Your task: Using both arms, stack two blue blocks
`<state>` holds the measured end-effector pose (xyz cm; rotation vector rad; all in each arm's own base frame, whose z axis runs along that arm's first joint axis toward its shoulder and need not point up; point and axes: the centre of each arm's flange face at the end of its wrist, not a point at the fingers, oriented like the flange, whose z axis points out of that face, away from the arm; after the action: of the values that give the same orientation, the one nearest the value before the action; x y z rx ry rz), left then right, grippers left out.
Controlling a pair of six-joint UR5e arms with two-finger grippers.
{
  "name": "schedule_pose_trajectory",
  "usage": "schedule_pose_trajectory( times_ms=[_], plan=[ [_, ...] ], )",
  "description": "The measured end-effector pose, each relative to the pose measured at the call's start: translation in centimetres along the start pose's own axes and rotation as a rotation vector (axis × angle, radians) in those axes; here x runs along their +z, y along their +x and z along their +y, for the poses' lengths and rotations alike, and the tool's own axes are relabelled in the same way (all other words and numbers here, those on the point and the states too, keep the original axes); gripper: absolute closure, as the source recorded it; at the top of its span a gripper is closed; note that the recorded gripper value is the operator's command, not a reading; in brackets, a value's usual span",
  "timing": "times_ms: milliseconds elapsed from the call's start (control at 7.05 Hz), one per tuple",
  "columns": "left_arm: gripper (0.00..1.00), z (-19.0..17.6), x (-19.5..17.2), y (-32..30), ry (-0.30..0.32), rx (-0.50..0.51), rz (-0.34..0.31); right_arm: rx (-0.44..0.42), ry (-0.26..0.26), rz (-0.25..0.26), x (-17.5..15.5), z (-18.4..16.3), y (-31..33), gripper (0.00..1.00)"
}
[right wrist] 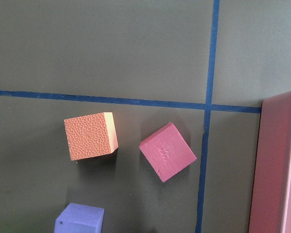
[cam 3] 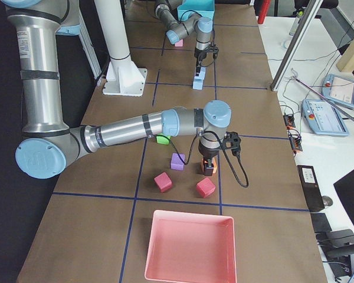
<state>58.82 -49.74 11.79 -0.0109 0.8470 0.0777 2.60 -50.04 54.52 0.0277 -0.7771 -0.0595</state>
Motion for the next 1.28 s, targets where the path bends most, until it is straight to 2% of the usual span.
schedule_pose_trajectory(
  times_ms=[710, 852, 994, 1135, 1277],
  plan=[
    [0.92, -0.5, 1.0, 0.0, 0.002, -0.001, -0.009, 0.001, 0.001, 0.0, 0.0, -0.1, 0.0, 0.0],
    [0.88, -0.4, 1.2, 0.1, 0.001, 0.001, -0.008, -0.001, 0.002, 0.001, -0.1, -0.1, -0.1, 0.0],
    [0.74, -0.2, 1.3, 0.3, -0.001, 0.004, -0.006, -0.002, 0.003, 0.001, -0.1, -0.1, -0.1, 0.0],
    [0.48, -0.1, 1.4, 0.4, 0.0, 0.008, -0.002, -0.003, 0.003, 0.001, -0.1, -0.1, -0.1, 0.0],
    [0.06, -0.1, 1.4, 0.4, 0.001, 0.01, 0.001, -0.004, 0.003, 0.001, -0.2, -0.2, -0.1, 0.0]
  ],
)
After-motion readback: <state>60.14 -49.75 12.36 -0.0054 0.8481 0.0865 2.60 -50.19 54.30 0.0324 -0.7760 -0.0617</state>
